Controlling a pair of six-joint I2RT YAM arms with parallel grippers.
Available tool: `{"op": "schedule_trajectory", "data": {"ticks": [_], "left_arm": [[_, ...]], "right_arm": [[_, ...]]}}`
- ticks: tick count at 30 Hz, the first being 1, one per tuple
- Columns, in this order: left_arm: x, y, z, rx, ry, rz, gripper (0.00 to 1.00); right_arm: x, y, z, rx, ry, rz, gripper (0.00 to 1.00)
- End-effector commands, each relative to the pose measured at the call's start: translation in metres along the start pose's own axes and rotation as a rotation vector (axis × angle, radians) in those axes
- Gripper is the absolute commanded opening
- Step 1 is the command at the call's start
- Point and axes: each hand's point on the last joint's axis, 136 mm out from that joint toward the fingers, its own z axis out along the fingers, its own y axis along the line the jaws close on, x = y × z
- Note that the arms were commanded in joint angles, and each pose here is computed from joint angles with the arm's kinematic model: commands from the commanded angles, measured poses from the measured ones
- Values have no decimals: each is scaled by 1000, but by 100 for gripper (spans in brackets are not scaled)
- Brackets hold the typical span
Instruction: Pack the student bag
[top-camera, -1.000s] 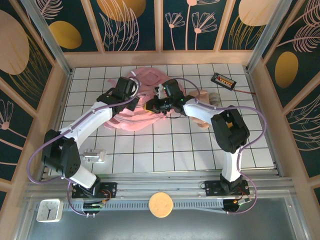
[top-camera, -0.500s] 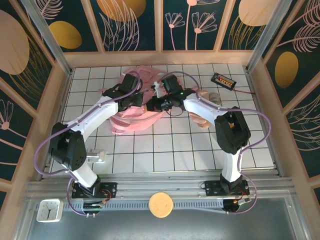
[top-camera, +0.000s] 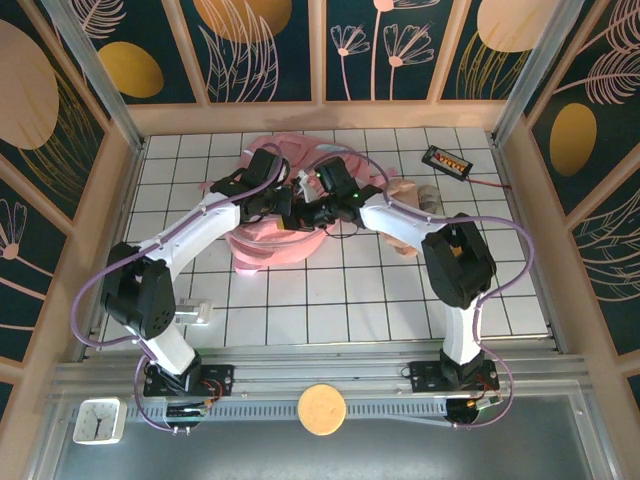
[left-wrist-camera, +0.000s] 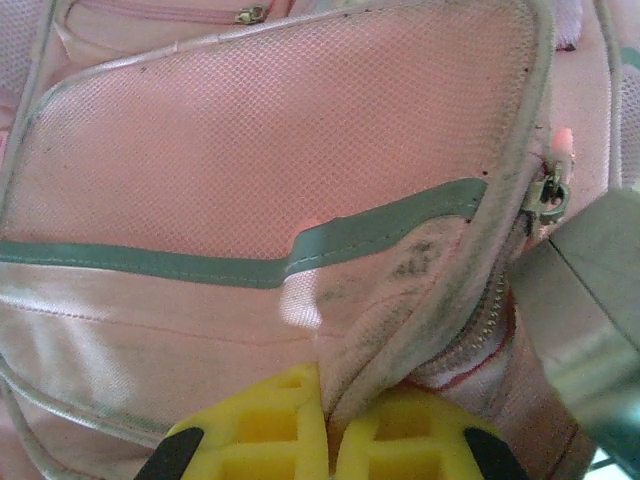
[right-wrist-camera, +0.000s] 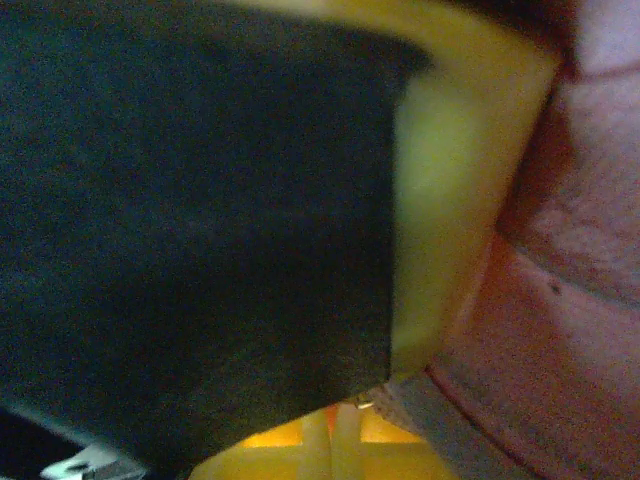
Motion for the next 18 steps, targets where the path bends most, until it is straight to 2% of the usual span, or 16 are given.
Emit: {"op": "schedule_trajectory", "data": {"ticks": [1,3,4,5,7,11,14,16,18], "left_arm": [[-71,-52,-20,233,-220,-139,0],[-76,-58,-23,269,-228,-172,0],[-79,-61,-26,290,-234,-188,0],[-75,-63,-13,294,-208,-202,0],[-78,-68,-13,319,-209,-222,0],[-83,-74,-15,340,-207,-199,0],[-77,-78,-19,364,-197,-130,0],[-70,-79,-20,376,-182,-86,0],[-63,-81,-22,392,-173,-43,0]], "right_arm": [[6,33,18,-91,-88,19,0],[1,40,14,-124,-169,17,0],[-3,36,13,-82,-191,11,0],[-6,33,11,-54,-217,10,0],[-10,40,9,-113,-265,6,0],[-8,33,16,-94,-235,32,21],[0,29,3,-53,-220,45,41],[12,25,-7,-13,-179,50,50],[29,21,-19,29,-136,52,55]]}}
